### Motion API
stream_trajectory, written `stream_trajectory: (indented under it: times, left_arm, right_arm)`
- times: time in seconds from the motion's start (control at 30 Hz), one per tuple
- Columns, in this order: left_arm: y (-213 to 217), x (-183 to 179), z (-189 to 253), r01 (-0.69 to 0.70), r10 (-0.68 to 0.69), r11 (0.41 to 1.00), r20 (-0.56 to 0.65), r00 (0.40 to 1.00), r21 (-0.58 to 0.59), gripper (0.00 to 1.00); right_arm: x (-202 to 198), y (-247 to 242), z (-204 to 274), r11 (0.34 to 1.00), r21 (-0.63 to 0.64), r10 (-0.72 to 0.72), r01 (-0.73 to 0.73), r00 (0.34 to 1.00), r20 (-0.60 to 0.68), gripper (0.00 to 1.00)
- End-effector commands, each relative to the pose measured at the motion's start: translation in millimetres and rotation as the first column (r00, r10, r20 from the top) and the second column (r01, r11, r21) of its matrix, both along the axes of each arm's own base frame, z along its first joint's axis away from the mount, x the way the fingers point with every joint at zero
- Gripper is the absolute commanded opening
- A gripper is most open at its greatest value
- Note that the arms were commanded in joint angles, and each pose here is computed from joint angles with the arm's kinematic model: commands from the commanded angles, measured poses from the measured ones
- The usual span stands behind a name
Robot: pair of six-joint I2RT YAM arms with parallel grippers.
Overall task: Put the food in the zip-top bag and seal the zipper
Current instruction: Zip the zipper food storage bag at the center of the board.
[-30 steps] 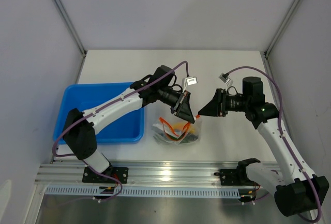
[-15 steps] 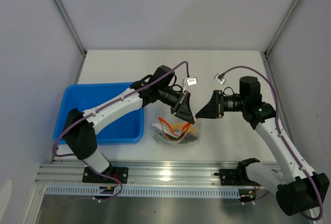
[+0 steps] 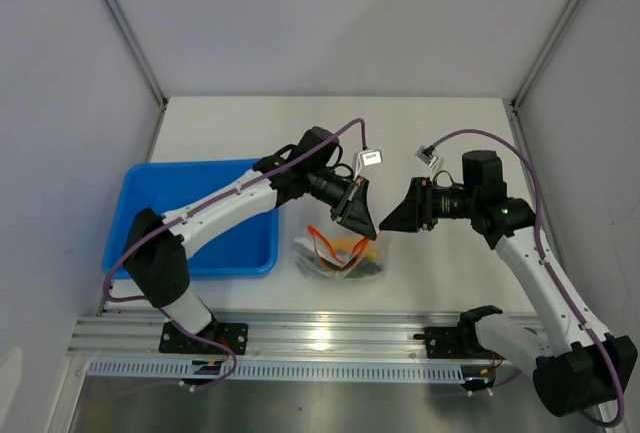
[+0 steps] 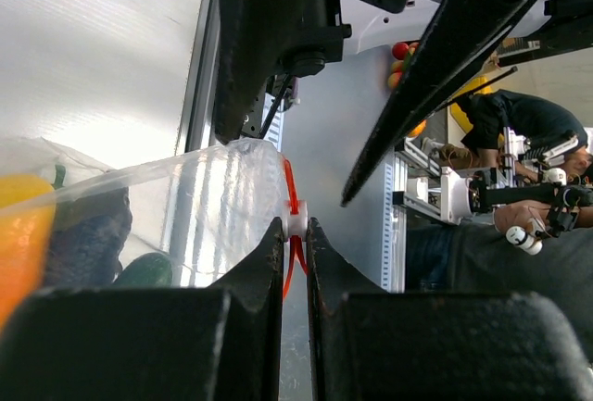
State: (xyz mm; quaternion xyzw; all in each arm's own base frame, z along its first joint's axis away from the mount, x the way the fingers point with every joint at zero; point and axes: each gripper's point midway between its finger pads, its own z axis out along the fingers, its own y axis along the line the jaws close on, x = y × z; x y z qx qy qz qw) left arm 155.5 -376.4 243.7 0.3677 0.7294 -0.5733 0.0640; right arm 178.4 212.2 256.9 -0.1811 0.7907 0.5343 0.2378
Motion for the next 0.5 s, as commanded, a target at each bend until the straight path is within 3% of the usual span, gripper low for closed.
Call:
stream_trajectory:
  times: [0.0, 0.13, 0.33, 0.47]
  left_arm:
    - [-4, 0, 18, 0.039, -0.036, 0.998, 0.051, 0.998, -0.058, 0.01]
    - [-4, 1, 19, 0.046, -0.042, 0.997, 0.057, 0.997, -0.056, 0.00]
    - [-5, 5, 22, 0.055, -0.051, 0.997, 0.067, 0.996, -0.056, 0.01]
    - [-5, 7, 26, 0.062, -0.058, 0.996, 0.067, 0.996, -0.060, 0.01]
  right_arm:
    - [7, -11, 0, 0.995, -0.090, -0.037, 0.046, 0.994, 0.103, 0.56]
    - [2, -6, -4, 0.996, -0.086, 0.007, 0.003, 0.994, 0.112, 0.59]
    - [-24, 15, -3, 0.985, 0.016, 0.168, -0.169, 0.984, 0.065, 0.40]
    - [-30, 19, -4, 0.977, 0.050, 0.203, -0.206, 0.978, 0.056, 0.38]
